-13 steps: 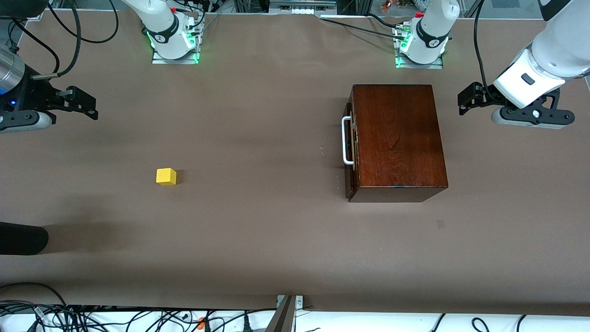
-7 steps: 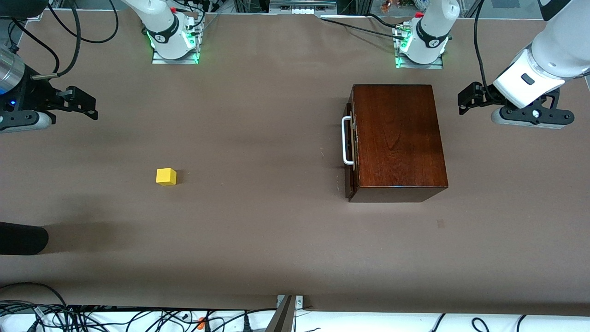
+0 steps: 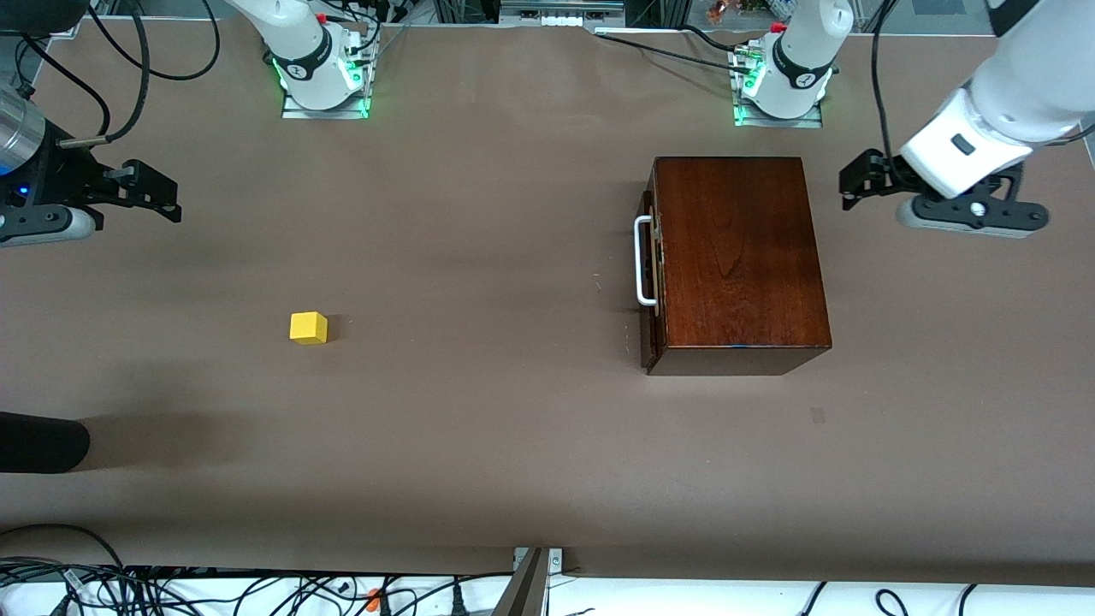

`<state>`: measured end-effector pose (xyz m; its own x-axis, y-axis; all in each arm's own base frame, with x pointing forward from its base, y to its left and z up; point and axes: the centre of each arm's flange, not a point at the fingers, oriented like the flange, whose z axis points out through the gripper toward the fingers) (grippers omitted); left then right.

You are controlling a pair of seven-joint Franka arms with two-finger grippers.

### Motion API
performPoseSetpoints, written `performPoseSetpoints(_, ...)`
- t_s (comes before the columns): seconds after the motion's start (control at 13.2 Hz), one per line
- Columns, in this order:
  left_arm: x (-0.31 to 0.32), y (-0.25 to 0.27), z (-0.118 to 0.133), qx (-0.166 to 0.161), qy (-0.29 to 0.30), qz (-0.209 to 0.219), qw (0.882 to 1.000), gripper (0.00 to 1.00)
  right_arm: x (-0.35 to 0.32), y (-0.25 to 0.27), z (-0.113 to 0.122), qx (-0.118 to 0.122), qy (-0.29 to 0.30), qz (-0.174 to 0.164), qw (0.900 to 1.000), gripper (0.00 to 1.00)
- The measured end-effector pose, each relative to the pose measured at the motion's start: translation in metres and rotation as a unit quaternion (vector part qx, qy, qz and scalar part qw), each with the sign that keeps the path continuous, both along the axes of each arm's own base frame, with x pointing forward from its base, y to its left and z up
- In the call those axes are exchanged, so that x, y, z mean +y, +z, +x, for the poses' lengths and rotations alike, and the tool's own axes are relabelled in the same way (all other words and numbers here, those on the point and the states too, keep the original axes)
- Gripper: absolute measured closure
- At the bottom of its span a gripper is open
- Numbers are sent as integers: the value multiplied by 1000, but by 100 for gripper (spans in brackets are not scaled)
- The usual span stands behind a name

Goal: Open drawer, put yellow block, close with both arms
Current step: 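Move the left gripper toward the white handle of the wooden box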

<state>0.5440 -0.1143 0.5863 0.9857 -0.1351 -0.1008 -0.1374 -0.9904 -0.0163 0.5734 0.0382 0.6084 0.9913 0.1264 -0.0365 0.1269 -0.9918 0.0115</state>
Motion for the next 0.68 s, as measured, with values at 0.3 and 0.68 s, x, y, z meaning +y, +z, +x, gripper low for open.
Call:
performPoseSetpoints(0.3,-74,-54,17,8,16,-5,1000,0,-1,0,0,0,-1,0,1000,0)
performPoseSetpoints(0.68,-227,-126,-13,-9,56,26,998,0,-1,0,0,0,-1,0,1000,0)
